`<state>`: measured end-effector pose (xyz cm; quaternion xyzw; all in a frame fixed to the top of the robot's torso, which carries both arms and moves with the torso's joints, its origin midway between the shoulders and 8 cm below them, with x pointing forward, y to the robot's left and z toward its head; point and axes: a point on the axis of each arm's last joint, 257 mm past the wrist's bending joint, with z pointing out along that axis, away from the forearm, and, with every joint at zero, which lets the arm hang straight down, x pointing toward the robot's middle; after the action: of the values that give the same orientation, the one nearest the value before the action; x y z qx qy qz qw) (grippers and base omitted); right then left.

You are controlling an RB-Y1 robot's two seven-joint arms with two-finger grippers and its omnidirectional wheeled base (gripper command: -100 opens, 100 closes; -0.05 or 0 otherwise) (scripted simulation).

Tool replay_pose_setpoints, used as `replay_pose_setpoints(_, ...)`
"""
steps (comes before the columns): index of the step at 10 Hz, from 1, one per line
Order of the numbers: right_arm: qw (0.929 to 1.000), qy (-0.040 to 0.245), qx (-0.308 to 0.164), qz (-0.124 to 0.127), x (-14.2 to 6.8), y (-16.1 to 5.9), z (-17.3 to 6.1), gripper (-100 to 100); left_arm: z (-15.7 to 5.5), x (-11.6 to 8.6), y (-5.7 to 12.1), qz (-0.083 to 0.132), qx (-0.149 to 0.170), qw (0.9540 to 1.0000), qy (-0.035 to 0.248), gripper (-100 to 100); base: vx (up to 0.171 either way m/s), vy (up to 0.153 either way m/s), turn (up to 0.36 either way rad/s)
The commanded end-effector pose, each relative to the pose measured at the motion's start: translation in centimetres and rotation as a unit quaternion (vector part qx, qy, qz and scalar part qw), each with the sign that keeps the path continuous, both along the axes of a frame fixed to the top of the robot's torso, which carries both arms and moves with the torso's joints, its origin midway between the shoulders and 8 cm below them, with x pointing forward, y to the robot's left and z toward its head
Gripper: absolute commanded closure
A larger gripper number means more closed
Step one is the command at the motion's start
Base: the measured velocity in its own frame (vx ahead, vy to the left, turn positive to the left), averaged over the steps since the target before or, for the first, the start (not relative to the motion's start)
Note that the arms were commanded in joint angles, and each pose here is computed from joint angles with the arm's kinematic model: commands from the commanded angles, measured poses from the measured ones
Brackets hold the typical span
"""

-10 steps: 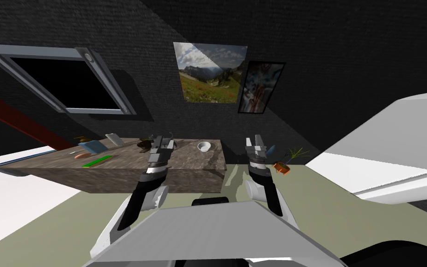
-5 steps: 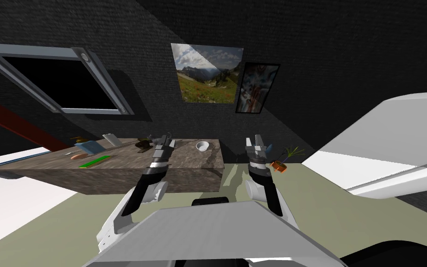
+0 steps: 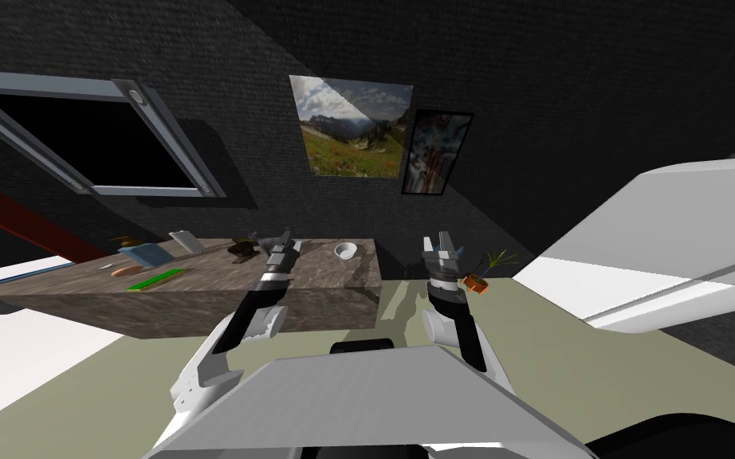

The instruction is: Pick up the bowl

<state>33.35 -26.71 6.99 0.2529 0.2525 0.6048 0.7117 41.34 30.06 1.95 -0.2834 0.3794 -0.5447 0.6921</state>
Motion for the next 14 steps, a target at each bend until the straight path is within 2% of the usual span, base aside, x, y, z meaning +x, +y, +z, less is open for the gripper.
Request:
replay_pose_setpoints(1, 1.0000, 0.000, 0.000, 0.000, 0.0, 0.0, 0.0, 0, -0.5, 1.3, 1.0, 0.009, 0.005, 0.9998, 0.019, -100, -0.027, -0.037, -0.054)
replay_pose_setpoints(4, 1.0000, 0.000, 0.000, 0.000, 0.0, 0.0, 0.0, 0, -1.6, 2.8, 2.1, 0.020, 0.008, 0.9985, 0.050, -100, -0.026, -0.035, -0.035)
replay_pose_setpoints(7, 1.0000, 0.000, 0.000, 0.000, 0.0, 0.0, 0.0, 0, -2.2, 4.9, 4.0, 0.036, 0.015, 0.9960, 0.080, -100, -0.023, -0.038, -0.055)
replay_pose_setpoints(8, 1.0000, 0.000, 0.000, 0.000, 0.0, 0.0, 0.0, 0, -2.9, 5.2, 4.1, 0.039, 0.014, 0.9946, 0.095, -100, -0.014, -0.028, -0.043)
replay_pose_setpoints(9, 1.0000, 0.000, 0.000, 0.000, 0.0, 0.0, 0.0, 0, -3.0, 6.2, 5.1, 0.047, 0.017, 0.9932, 0.105, -100, -0.020, -0.034, -0.093)
replay_pose_setpoints(11, 1.0000, 0.000, 0.000, 0.000, 0.0, 0.0, 0.0, 0, -3.8, 6.5, 5.3, 0.050, 0.015, 0.9910, 0.123, -100, -0.015, -0.020, -0.004)
replay_pose_setpoints(14, 1.0000, 0.000, 0.000, 0.000, 0.0, 0.0, 0.0, 0, -4.6, 8.4, 7.4, 0.068, 0.018, 0.9849, 0.158, -100, -0.016, -0.026, -0.075)
